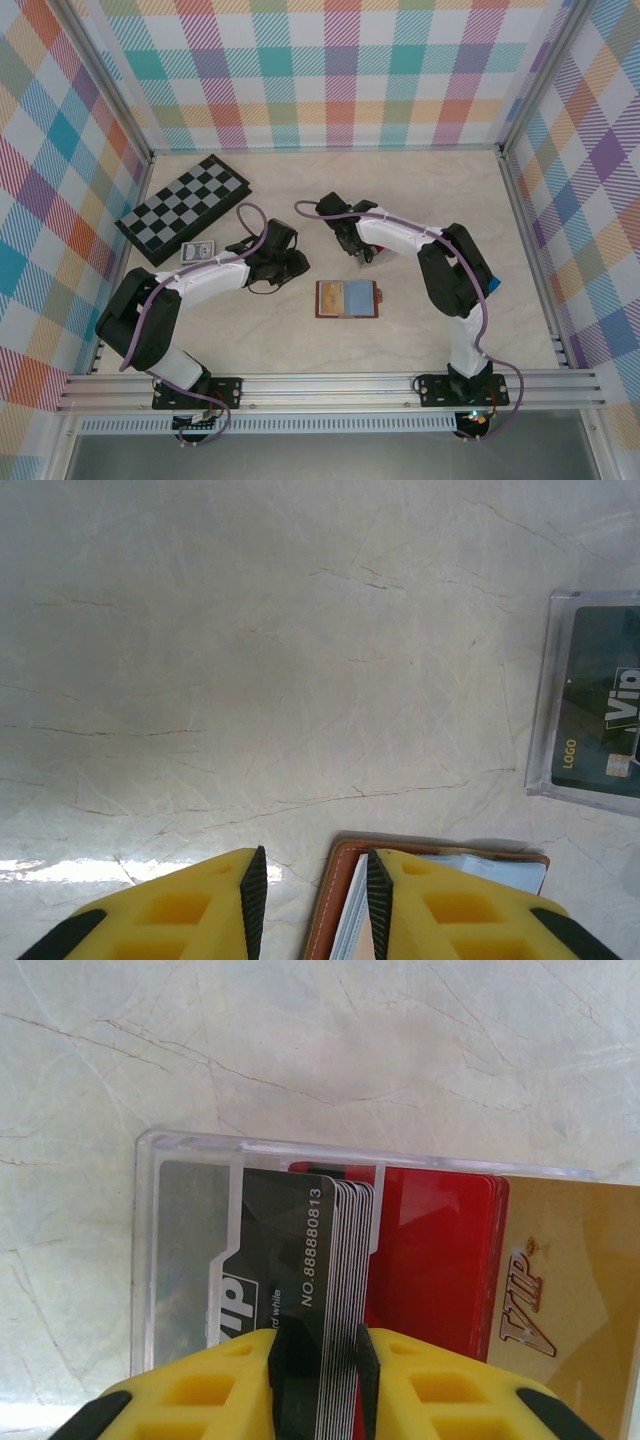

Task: Put the credit cards into the card holder

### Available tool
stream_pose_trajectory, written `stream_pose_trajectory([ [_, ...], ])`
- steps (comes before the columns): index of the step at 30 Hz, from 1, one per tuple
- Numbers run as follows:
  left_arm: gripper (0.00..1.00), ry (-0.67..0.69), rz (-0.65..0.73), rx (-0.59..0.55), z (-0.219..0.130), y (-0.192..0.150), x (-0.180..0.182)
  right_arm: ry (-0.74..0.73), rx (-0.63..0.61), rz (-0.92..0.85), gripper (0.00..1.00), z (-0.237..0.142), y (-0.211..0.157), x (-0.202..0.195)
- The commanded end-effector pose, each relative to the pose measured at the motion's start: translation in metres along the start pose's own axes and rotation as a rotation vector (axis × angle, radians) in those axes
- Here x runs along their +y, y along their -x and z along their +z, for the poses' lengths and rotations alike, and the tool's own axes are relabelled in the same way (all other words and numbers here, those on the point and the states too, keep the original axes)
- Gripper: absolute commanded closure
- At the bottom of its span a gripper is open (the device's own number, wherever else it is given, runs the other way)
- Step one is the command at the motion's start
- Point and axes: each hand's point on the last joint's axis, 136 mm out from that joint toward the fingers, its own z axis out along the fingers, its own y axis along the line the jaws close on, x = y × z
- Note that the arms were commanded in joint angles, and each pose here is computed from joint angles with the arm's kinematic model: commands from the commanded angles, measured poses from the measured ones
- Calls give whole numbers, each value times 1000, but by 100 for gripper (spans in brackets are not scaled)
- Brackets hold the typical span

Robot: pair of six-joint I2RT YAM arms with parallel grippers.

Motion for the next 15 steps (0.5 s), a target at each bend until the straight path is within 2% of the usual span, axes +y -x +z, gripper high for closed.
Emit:
stream_pose_trajectory([
  [1, 66, -7, -12, -21, -7, 4, 1, -23, -15, 21, 77, -10, 0, -15],
  [8, 66, -2, -11, -14, -5, 3, 3, -23, -23, 32, 89, -13, 1, -21],
  [15, 66, 2, -12, -12, -4, 2, 5, -12, -33, 43, 91, -18, 2, -26],
])
